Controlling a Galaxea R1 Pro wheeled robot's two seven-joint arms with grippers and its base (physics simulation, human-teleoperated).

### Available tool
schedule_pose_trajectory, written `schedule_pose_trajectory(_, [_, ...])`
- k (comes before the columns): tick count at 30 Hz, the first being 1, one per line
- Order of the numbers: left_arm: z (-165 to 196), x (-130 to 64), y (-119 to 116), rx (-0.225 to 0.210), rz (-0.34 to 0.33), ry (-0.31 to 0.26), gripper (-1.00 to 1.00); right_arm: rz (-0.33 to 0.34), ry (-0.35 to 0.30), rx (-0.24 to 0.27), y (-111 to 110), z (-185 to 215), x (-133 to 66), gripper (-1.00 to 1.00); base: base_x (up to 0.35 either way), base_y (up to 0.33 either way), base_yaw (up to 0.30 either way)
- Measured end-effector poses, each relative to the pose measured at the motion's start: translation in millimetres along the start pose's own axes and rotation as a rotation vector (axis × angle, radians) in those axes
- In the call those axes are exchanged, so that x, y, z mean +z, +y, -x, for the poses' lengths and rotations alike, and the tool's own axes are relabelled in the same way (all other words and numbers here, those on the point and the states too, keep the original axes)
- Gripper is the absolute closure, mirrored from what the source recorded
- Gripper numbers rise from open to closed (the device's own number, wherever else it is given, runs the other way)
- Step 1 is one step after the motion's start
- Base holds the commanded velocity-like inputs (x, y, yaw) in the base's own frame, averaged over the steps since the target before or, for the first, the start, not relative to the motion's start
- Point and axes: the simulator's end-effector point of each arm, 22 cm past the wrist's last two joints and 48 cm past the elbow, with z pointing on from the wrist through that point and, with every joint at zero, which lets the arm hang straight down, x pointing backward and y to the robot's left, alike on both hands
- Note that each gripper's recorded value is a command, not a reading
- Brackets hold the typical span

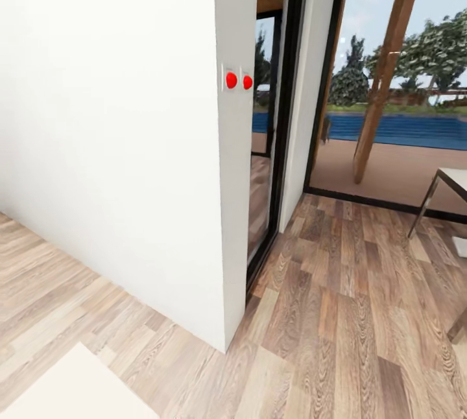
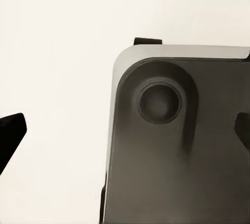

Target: Set up a coffee station on the kitchen countertop: keep the coffee maker on the countertop, move the bottle of coffee from the kitchen shelf to the counter next to the coffee maker, place a paper coffee filter on top of the coffee maker, put the saucer next to the coffee maker with the coffee cup on the saucer, and place the electric kettle next to the coffee maker.

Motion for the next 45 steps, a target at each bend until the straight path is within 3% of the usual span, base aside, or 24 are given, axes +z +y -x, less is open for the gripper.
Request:
schedule_pose_trajectory(15, [-8.1,-0.7,6.0,0.004,0.012,0.018,-1.00,-0.002,0.015,-0.001,-0.5,-5.8,-0.1,-1.00,-0.005,-0.092,0.214])
schedule_pose_trajectory(28, [-12.6,-1.2,5.1,0.003,0.012,0.031,-1.00,-0.002,0.028,-0.002,0.1,-10.8,-0.2,-1.00,-0.208,-0.192,0.215])
schedule_pose_trajectory(45, [-19.2,-1.8,8.7,0.007,0.016,0.050,-1.00,-0.004,0.046,-0.002,-0.6,-17.8,-0.8,-1.00,-0.024,-0.012,0.215])
